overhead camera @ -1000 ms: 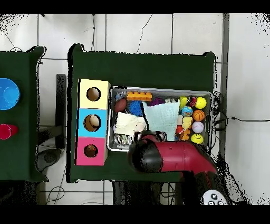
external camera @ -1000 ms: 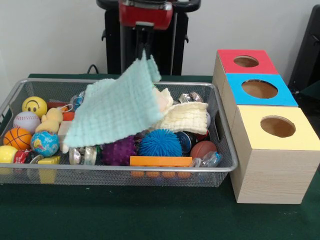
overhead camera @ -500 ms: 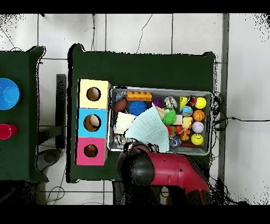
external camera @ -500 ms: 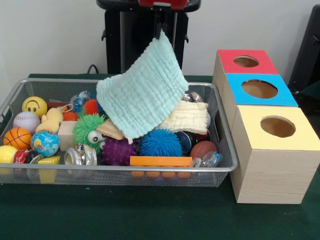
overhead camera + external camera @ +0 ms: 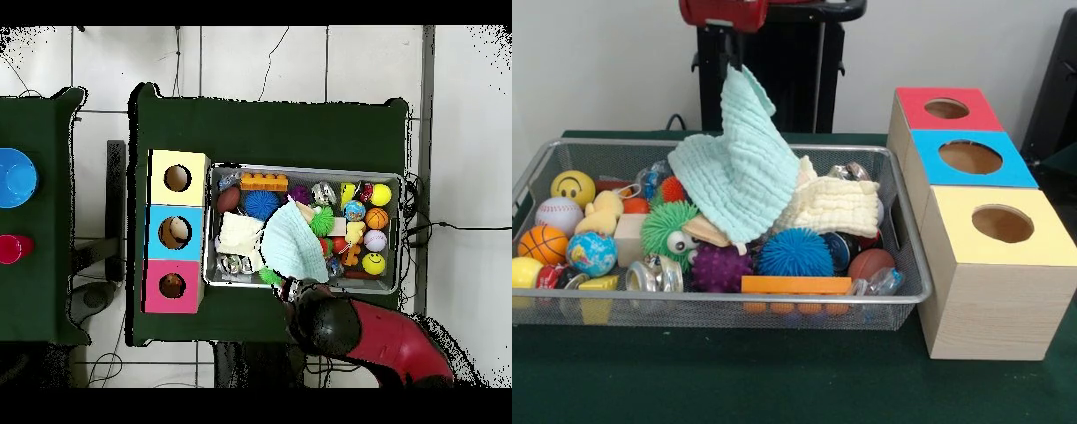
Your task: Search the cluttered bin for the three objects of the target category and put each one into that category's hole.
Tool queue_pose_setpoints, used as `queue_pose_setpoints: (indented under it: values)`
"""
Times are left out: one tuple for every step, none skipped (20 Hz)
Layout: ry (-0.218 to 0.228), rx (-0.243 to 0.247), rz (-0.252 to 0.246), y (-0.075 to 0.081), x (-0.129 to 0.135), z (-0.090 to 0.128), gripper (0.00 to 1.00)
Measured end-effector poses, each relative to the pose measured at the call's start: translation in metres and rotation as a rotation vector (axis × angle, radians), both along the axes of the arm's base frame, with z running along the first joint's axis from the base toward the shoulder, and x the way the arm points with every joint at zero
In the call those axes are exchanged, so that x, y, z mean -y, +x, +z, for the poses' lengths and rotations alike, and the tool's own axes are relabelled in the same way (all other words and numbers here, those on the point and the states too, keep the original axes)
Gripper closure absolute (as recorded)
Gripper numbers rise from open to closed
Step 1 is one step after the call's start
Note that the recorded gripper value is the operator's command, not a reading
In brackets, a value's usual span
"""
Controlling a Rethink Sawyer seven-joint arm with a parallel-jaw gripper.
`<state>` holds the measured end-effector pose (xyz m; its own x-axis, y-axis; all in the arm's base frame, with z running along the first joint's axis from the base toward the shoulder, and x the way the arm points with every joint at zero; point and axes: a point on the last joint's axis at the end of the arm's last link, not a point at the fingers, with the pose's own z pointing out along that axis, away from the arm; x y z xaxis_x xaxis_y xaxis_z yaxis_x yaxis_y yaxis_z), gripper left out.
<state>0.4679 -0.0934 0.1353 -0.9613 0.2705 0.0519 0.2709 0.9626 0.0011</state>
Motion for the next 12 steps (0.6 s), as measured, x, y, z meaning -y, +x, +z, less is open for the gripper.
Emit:
queue_pose_setpoints:
  values:
    - [0.006,-0.004,-0.008,-0.002,0.002,-0.004,1.0]
    - [0.012,-0.008,-0.017,-0.005,0.005,-0.009,1.0]
    - [0.018,-0.011,-0.02,-0.006,0.005,-0.013,1.0]
    - [0.02,-0.012,-0.021,-0.007,0.005,-0.015,1.0]
    - [0.026,-0.014,-0.019,-0.007,0.003,-0.019,1.0]
    - [0.03,-0.014,-0.017,-0.007,0.002,-0.022,1.0]
    - [0.036,-0.015,-0.015,-0.007,0.0,-0.025,1.0]
    - [0.039,-0.015,-0.014,-0.007,-0.001,-0.027,1.0]
    - [0.045,-0.015,-0.011,-0.007,-0.004,-0.031,1.0]
    - [0.052,-0.015,-0.009,-0.007,-0.006,-0.035,1.0]
    - [0.054,-0.014,-0.008,-0.007,-0.007,-0.037,1.0]
    - [0.057,-0.013,-0.007,-0.007,-0.008,-0.039,1.0]
